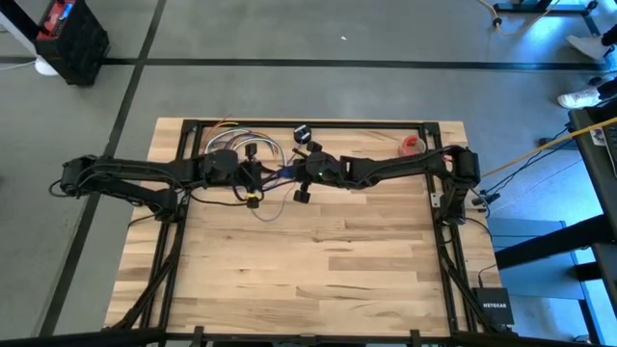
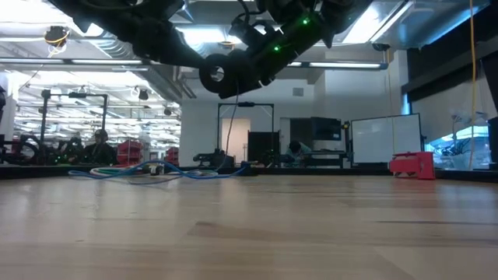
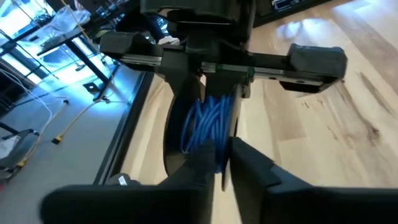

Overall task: Coil cords
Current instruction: Coil the blue wire onto the black spool

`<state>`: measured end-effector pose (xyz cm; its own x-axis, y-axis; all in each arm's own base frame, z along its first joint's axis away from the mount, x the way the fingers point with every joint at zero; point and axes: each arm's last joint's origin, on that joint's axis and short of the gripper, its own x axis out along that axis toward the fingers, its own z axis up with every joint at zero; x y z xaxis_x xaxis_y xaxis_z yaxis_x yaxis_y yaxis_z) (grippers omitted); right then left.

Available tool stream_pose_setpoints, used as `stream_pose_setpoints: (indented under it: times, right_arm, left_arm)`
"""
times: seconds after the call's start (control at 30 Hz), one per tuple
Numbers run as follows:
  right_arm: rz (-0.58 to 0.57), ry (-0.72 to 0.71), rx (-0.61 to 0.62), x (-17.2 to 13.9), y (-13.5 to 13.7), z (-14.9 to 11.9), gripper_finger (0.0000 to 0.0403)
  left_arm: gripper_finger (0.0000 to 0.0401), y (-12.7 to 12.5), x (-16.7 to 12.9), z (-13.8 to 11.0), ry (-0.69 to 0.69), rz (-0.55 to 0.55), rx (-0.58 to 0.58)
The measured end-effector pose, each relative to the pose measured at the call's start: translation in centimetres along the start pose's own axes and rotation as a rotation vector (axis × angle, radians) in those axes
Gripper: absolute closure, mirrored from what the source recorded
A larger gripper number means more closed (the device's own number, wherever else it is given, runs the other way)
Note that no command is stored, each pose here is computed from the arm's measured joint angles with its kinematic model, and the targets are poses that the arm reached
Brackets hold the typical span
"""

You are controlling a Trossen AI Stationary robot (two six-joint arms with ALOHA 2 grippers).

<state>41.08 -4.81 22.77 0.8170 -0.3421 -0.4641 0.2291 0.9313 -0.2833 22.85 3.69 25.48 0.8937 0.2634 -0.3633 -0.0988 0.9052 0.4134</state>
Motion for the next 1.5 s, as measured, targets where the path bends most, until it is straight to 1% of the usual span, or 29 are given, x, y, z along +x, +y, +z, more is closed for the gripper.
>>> stream_pose_setpoints:
  times: [0.07, 0.1, 0.3, 0.57, 0.77, 0.87, 0.97, 1.07, 1.17, 1.27, 1.37, 1.5]
  right_arm:
    - [0.001, 0.001, 0.0, 0.0, 0.0, 0.0, 0.0395]
    - [0.002, 0.002, -0.001, 0.0, 0.0, 0.0, 0.0391]
    - [0.011, 0.001, -0.002, 0.0, 0.0, 0.0, 0.0369]
    - [0.013, 0.0, 0.001, 0.0, 0.0, 0.0, 0.0369]
    - [0.014, 0.004, 0.046, 0.2, 0.1, -0.2, 0.0367]
    - [0.013, 0.004, 0.046, 0.1, 0.1, -0.1, 0.0352]
    - [0.006, 0.0, 0.048, -0.2, -0.1, 0.1, 0.0327]
    - [-0.004, 0.028, 0.035, -1.2, -0.5, 0.4, 0.0306]
    - [-0.018, 0.072, 0.021, -2.7, -0.9, 0.8, 0.0296]
    - [-0.016, 0.095, 0.017, -3.6, -1.2, 1.0, 0.0296]
    - [-0.01, 0.13, 0.01, -3.8, -1.2, 0.7, 0.0297]
    - [-0.018, 0.24, -0.023, -4.6, -1.4, -0.1, 0.0297]
  left_arm:
    - [0.0387, 0.0, 0.0, 0.0, 0.004, 0.001, 0.016]
    - [0.0392, 0.0, 0.0, 0.0, 0.004, 0.002, 0.018]
    - [0.0397, 0.0, 0.0, 0.0, 0.004, 0.001, 0.027]
    - [0.0398, 0.0, 0.0, 0.0, 0.004, 0.0, 0.027]
    - [0.0398, 0.0, 0.0, -0.1, 0.006, 0.0, 0.028]
    - [0.0399, 0.0, 0.0, -0.1, 0.007, 0.0, 0.031]
    - [0.0399, 0.0, 0.0, 0.0, 0.002, 0.001, 0.03]
    - [0.0399, 0.0, 0.0, 0.1, -0.009, 0.0, 0.026]
    - [0.04, 0.0, 0.0, 0.1, -0.004, -0.001, 0.026]
    - [0.04, 0.1, 0.0, 0.1, -0.003, 0.002, 0.026]
    - [0.04, 0.1, 0.0, 0.1, -0.004, 0.002, 0.024]
    - [0.04, 0.0, 0.0, 0.0, 0.002, 0.0, 0.023]
